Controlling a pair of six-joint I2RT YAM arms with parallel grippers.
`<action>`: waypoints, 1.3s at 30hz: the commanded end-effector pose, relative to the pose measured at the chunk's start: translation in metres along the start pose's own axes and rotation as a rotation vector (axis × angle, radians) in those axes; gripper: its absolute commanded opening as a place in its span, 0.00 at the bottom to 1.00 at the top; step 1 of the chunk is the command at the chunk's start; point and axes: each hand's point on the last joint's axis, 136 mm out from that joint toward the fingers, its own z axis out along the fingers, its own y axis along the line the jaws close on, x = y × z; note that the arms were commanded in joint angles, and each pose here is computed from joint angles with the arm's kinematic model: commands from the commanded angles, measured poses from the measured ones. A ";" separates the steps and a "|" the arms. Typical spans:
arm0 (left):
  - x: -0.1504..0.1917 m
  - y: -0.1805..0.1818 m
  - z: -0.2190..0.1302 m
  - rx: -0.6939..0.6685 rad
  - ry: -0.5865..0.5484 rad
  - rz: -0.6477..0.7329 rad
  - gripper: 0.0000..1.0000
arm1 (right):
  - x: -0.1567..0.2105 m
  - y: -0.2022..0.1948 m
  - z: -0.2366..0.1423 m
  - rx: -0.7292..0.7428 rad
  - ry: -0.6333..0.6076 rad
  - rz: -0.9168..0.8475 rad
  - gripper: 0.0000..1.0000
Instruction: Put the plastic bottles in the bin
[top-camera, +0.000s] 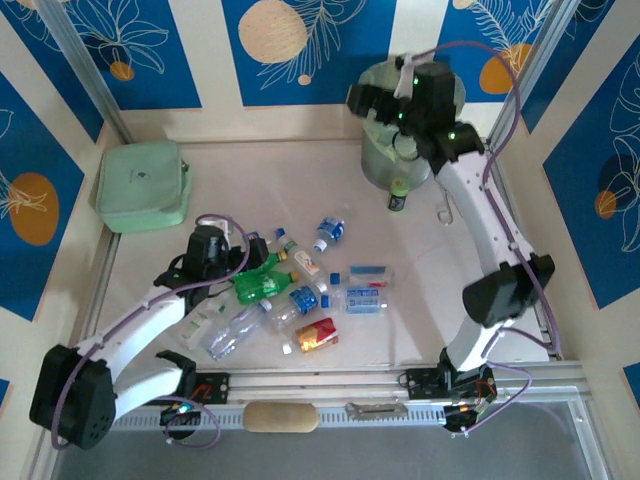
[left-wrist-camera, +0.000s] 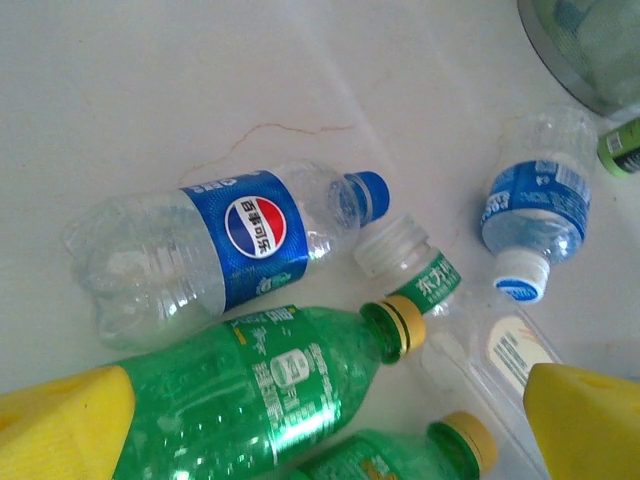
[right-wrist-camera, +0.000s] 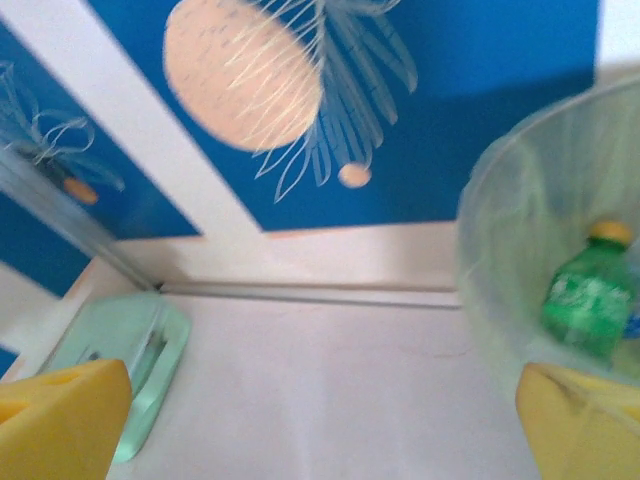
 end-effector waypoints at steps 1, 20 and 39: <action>0.009 -0.004 -0.022 0.010 0.100 0.087 1.00 | 0.026 0.012 -0.009 -0.059 -0.007 0.012 0.99; 0.119 0.008 -0.082 -0.055 0.481 -0.011 1.00 | 0.158 -0.023 -0.038 0.022 0.142 0.224 0.99; 0.185 0.031 -0.065 -0.226 0.641 0.151 1.00 | 0.168 -0.036 -0.037 0.024 0.156 0.318 0.99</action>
